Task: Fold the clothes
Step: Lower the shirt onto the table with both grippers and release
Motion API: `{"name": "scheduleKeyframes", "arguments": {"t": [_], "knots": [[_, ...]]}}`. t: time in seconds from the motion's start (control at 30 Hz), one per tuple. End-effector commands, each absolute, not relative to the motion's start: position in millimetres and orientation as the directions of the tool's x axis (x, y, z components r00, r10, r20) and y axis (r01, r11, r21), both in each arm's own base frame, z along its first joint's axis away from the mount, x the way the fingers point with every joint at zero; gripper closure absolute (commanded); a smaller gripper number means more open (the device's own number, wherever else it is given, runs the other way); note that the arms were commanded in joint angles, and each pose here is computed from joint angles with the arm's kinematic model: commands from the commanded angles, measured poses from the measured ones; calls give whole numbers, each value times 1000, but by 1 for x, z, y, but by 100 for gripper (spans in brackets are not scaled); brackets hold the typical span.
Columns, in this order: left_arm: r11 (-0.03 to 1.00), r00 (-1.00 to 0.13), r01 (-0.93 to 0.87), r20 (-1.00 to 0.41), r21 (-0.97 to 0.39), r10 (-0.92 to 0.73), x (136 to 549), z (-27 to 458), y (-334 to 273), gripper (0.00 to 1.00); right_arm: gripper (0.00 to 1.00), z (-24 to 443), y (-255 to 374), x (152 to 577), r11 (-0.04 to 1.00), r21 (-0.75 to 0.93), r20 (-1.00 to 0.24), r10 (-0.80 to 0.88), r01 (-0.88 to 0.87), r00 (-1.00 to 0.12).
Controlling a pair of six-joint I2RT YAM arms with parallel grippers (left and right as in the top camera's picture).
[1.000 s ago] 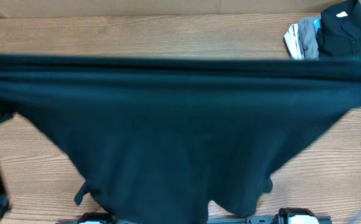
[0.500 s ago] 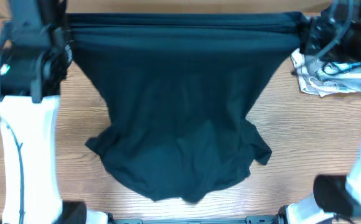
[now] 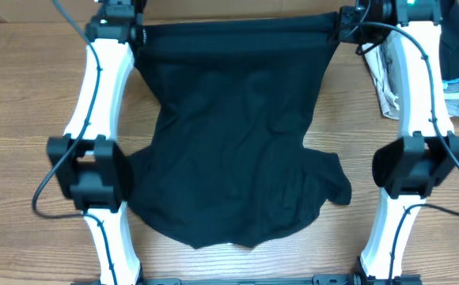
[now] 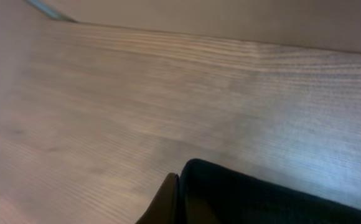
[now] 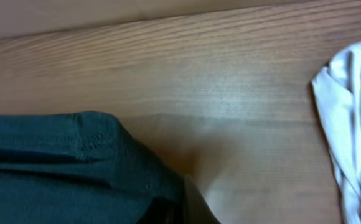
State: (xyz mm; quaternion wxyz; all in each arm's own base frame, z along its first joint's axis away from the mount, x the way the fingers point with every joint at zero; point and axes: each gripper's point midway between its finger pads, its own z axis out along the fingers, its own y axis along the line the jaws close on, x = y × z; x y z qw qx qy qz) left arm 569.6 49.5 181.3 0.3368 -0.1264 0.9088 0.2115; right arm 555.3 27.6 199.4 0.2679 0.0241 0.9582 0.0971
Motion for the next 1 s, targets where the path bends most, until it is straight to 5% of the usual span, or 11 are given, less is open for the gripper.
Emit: {"name": "scheduleKeyframes", "arguments": {"t": [0.0,0.17,0.27,0.4,0.47,0.5,0.7,0.8,0.97], "knots": [[834,-731,-437,-673,336,-112,586,144,74,96,96,174,-5,577,991,109,-531,120,73,-839],[850,-663,-451,-740,273,-115,617,126,68,81,96,163,5,608,992,119,-600,108,45,-793],[873,-610,-439,-783,211,-118,634,129,58,47,91,174,15,625,993,120,-667,95,19,-739],[886,-521,-435,-848,162,-100,652,153,54,15,51,193,22,643,993,121,-741,88,-5,-666],[890,-494,-419,-867,179,-58,659,169,53,0,13,197,22,647,993,122,-755,88,-7,-650],[891,-486,-411,-873,191,-37,661,177,53,0,0,197,22,647,993,122,-755,88,-7,-650],[888,-497,-376,-867,264,47,662,209,54,0,0,188,22,636,990,140,-711,113,18,-694],[884,-587,-351,-808,307,48,642,212,53,0,0,182,24,618,981,186,-643,169,61,-747],[949,-717,-268,-692,167,-81,590,220,15,0,0,181,63,568,930,367,-467,164,-21,-869]]}}
